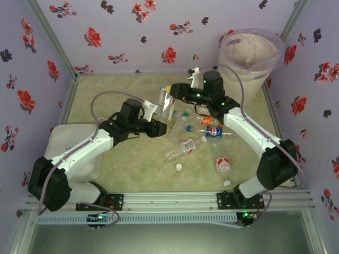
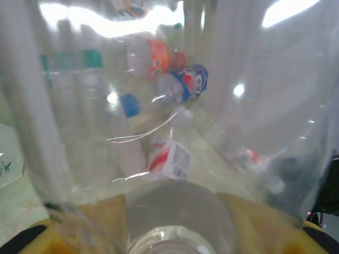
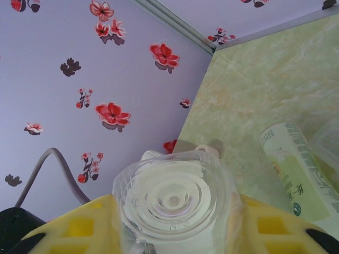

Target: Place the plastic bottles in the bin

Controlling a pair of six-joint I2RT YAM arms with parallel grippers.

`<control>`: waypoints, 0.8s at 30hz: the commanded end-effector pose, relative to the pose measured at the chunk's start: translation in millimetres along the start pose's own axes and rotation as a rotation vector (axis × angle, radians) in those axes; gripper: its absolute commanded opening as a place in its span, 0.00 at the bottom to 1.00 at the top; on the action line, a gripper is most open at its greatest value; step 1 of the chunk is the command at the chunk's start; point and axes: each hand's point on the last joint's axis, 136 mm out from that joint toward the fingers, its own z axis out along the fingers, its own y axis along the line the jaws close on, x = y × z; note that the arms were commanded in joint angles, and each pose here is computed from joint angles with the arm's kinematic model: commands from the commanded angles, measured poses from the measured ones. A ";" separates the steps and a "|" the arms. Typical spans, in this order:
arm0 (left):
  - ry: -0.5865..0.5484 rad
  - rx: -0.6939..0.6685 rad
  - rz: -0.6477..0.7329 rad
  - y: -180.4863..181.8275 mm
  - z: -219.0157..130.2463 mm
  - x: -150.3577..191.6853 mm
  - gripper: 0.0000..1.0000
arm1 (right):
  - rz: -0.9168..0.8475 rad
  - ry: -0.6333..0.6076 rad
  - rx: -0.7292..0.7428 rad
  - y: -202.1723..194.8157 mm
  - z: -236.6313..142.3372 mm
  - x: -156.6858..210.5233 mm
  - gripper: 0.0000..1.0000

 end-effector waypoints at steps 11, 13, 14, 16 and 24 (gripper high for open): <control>-0.180 -0.121 0.022 4.2 -31.6 -23.0 1.00 | -0.362 -0.240 0.242 35.8 -81.8 -118.2 0.23; -0.198 -0.173 -0.025 14.1 -35.0 -22.8 1.00 | -0.428 -0.350 0.335 35.0 -114.8 -154.9 0.12; -0.204 -0.204 -0.057 19.5 -36.6 -22.5 1.00 | -0.459 -0.419 0.388 34.8 -135.1 -176.8 0.04; -0.213 -0.269 -0.135 31.9 -39.1 -21.1 1.00 | -0.504 -0.545 0.486 34.3 -172.4 -214.0 0.00; -0.230 -0.383 -0.433 62.9 -32.4 -3.1 1.00 | -0.658 -0.877 0.998 -0.3 -263.9 -307.9 0.00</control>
